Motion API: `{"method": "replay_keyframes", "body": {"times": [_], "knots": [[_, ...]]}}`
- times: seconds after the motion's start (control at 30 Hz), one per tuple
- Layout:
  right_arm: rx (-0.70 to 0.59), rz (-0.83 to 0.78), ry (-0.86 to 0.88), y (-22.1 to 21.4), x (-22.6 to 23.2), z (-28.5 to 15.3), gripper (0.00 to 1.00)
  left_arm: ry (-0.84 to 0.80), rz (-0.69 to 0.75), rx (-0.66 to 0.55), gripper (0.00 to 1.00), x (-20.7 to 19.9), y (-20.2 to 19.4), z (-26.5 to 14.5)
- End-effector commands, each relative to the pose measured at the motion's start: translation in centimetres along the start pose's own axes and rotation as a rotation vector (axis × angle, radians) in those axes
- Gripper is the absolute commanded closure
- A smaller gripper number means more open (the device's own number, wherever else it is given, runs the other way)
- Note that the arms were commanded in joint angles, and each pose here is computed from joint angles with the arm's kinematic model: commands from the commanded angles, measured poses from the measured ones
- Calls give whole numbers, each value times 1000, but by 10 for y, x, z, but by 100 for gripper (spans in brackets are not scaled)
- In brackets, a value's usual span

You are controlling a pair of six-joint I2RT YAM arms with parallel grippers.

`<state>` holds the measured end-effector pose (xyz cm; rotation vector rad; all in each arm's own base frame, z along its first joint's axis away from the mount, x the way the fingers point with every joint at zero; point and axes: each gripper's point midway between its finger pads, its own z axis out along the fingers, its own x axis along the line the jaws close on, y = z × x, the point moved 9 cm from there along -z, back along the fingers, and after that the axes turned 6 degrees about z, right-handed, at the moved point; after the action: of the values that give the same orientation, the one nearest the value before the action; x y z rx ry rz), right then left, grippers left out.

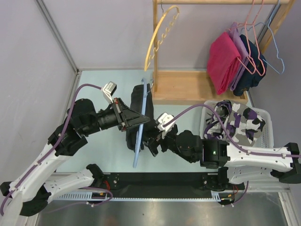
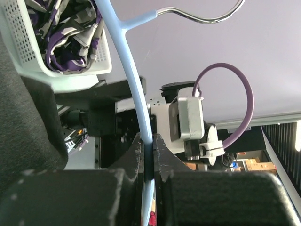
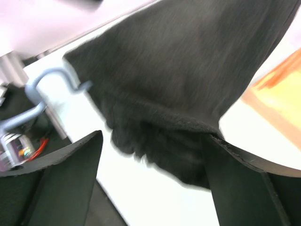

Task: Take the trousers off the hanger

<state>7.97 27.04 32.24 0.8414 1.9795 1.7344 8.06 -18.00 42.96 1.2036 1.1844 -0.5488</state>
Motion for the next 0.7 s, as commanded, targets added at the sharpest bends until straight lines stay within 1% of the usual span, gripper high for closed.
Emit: {"method": "replay_keyframes", "body": {"times": [0.0,0.03,0.1,0.17,0.23,0.27,0.37,0.5,0.67], "knots": [[-6,193,71,20,10,-25,8,-164,127,-103,99,-29,14,-14],[0,223,97,23,11,-30,6,-161,131,-106,100,-29,15,-14],[-10,278,119,34,10,-44,6,-146,139,-109,100,-27,17,-12],[-12,286,133,39,11,-53,5,-137,148,-121,100,-26,18,-11],[-35,289,117,49,6,-60,5,-123,150,-128,100,-25,19,-12],[-24,270,102,49,4,-61,4,-120,154,-130,100,-24,19,-12],[-35,234,73,61,0,-60,1,-118,155,-131,99,-24,20,-12],[-43,204,113,78,-4,-47,0,-119,145,-120,100,-24,19,-12],[-24,154,99,76,-11,-31,0,-132,139,-120,100,-28,19,-15]]}}
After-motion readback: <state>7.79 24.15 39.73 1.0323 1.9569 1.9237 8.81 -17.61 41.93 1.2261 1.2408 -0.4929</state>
